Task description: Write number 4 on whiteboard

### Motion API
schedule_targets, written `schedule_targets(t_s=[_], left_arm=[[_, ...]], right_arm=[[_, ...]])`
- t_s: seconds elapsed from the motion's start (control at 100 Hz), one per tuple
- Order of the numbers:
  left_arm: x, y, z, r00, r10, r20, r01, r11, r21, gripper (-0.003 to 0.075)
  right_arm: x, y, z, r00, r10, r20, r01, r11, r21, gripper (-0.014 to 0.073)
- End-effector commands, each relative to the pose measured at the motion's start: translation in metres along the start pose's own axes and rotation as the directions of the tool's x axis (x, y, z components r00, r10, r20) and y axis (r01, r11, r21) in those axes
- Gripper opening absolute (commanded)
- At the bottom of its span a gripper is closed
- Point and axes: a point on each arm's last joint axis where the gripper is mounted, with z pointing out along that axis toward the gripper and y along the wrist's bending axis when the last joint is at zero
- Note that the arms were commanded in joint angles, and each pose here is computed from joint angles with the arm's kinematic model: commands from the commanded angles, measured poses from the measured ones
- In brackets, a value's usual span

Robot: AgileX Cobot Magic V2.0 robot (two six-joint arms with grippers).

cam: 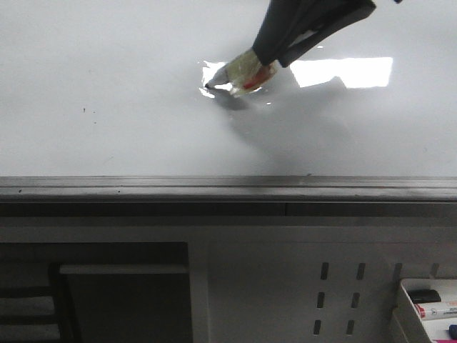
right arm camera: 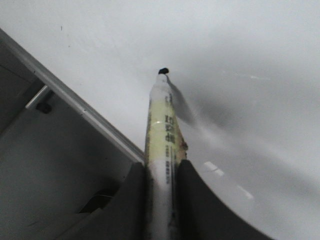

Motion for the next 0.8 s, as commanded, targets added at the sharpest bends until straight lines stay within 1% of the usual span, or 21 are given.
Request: schedule_targets(t_s=[0.0, 0.12, 0.23, 0.36, 0.44, 0.51, 0.6, 0.64, 0.79], left_arm=[[-0.013, 0.003, -0.004, 0.996, -0.033, 0.082, 0.035, 0.999, -0.026, 0.0249], [-0.013, 0.003, -0.004, 0.996, -0.033, 0.082, 0.035, 0.999, -0.026, 0.0249], [-0.013, 0.003, -0.004, 0.996, -0.033, 0.082, 0.035, 0.999, -0.026, 0.0249], [-0.013, 0.003, -0.004, 0.996, -0.033, 0.082, 0.035, 0.999, -0.026, 0.0249], [-0.013, 0.003, -0.004, 0.996, -0.034, 0.082, 0.036, 0.999, -0.026, 0.0249], [-0.013, 0.003, -0.004, 0.996, -0.034, 0.082, 0.036, 0.999, -0.026, 0.0249], [-0.013, 0.003, -0.004, 0.996, -0.034, 0.082, 0.036, 0.999, -0.026, 0.0249], [-0.013, 0.003, -0.004, 0.996, -0.034, 0.082, 0.036, 0.999, -0.026, 0.0249], [-0.013, 0.003, -0.004, 0.996, -0.034, 0.082, 0.036, 0.999, -0.026, 0.0249]], right_arm=[[-0.01, 0.002, -0.005, 0.999, -0.014, 0.05, 0.014, 1.0, 0.0, -0.005], [-0.006, 0.001, -0.002, 1.0, -0.028, 0.001, 0.028, 1.0, 0.009, -0.005], [-0.002, -0.012, -0.017, 1.0, 0.006, -0.014, -0.005, 0.997, 0.074, -0.005], [0.0, -0.015, -0.031, 1.0, 0.013, -0.007, -0.013, 0.996, 0.087, -0.005], [0.002, -0.013, -0.033, 0.999, 0.019, -0.029, -0.017, 0.997, 0.075, -0.005], [0.003, -0.009, -0.032, 0.999, 0.028, -0.041, -0.026, 0.999, 0.043, -0.005], [0.0, 0.001, -0.033, 1.0, 0.007, -0.016, -0.008, 1.0, -0.029, -0.005], [-0.001, 0.003, -0.033, 1.0, -0.001, 0.001, 0.001, 0.999, -0.044, -0.005], [-0.006, 0.004, -0.034, 0.999, -0.003, 0.047, 0.005, 0.999, -0.036, -0.005]])
